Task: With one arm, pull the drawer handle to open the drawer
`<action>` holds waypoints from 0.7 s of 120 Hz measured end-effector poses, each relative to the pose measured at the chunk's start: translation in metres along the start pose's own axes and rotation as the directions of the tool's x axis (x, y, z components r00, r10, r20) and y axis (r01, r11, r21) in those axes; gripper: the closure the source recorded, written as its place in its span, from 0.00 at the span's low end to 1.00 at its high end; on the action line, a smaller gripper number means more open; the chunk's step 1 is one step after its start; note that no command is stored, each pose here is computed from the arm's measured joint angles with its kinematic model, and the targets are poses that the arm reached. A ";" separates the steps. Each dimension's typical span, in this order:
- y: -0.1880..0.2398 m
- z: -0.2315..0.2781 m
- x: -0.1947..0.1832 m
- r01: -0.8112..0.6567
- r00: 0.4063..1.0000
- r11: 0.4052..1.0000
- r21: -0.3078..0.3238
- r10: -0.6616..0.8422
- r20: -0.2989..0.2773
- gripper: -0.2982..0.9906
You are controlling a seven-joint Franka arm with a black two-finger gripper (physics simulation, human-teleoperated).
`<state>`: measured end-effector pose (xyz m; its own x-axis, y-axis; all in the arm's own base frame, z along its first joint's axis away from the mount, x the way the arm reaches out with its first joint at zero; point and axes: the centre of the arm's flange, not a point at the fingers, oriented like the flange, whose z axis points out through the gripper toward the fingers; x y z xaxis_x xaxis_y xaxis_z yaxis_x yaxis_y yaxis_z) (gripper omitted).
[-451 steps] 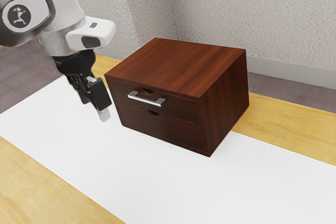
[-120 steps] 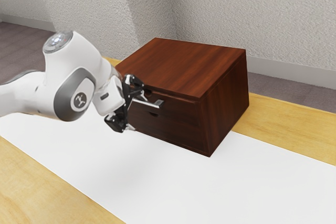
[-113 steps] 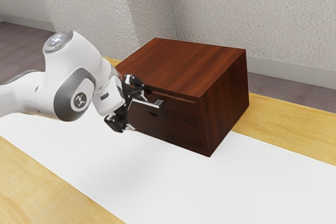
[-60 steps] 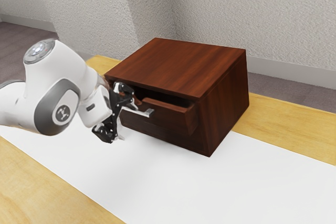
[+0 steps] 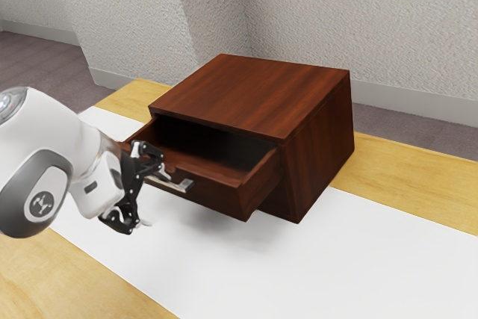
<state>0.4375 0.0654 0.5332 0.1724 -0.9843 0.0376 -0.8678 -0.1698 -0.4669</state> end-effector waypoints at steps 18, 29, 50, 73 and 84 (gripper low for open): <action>0.022 -0.012 -0.002 0.006 1.000 1.000 0.012 -0.006 0.001 0.25; 0.032 -0.017 -0.003 0.010 1.000 1.000 0.019 -0.010 0.001 0.24; 0.050 -0.025 -0.003 0.015 1.000 1.000 0.028 -0.015 -0.001 0.23; 0.064 -0.038 -0.006 0.027 1.000 0.999 0.046 -0.027 -0.004 0.23; 0.040 -0.112 -0.002 0.024 1.000 0.983 0.184 -0.021 -0.017 0.23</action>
<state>0.3502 0.0554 0.6132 0.1826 -0.9812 0.0626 -0.7628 -0.1815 -0.6206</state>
